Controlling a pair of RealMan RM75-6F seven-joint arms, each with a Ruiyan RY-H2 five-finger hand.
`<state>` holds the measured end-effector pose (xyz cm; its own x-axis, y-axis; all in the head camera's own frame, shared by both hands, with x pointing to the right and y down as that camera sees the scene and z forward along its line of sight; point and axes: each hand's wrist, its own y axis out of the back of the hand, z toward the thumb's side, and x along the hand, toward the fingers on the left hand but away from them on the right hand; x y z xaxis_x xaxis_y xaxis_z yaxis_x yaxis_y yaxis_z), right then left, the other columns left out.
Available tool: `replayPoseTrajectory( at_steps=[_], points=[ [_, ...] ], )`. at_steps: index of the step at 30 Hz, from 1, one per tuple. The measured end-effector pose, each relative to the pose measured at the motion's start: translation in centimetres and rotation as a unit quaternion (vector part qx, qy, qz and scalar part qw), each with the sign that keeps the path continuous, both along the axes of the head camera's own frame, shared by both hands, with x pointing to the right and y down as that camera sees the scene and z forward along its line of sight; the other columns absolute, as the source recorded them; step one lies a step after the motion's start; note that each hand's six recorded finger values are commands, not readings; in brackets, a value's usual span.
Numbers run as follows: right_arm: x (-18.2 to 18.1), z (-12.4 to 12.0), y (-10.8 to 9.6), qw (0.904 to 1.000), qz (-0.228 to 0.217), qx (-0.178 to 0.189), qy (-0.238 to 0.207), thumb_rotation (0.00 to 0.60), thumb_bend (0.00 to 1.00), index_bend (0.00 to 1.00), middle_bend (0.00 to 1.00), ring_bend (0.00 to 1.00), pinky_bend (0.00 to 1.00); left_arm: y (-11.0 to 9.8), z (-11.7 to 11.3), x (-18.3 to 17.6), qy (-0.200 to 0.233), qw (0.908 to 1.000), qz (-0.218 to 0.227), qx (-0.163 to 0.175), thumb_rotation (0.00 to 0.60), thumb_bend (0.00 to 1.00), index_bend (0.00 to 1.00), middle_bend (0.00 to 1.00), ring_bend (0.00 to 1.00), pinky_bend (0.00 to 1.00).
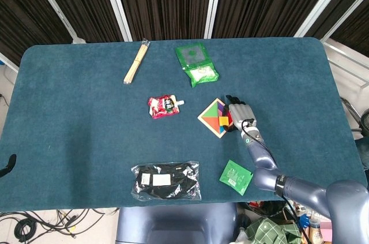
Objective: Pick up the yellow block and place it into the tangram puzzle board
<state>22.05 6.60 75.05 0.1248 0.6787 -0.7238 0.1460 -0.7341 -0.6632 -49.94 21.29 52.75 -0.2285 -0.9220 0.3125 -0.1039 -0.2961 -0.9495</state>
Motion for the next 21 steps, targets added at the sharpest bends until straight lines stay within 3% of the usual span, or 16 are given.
replayPoseTrajectory(
  at_steps=[21],
  points=[
    [-0.18,0.21,0.08,1.0000,0.000,0.000,0.003,0.600,0.30,0.51,0.00,0.00,0.14,-0.04,0.01,0.02,0.000,1.0000,-0.001,0.000,0.600,0.32,0.00,0.00,0.00,0.00]
  ],
)
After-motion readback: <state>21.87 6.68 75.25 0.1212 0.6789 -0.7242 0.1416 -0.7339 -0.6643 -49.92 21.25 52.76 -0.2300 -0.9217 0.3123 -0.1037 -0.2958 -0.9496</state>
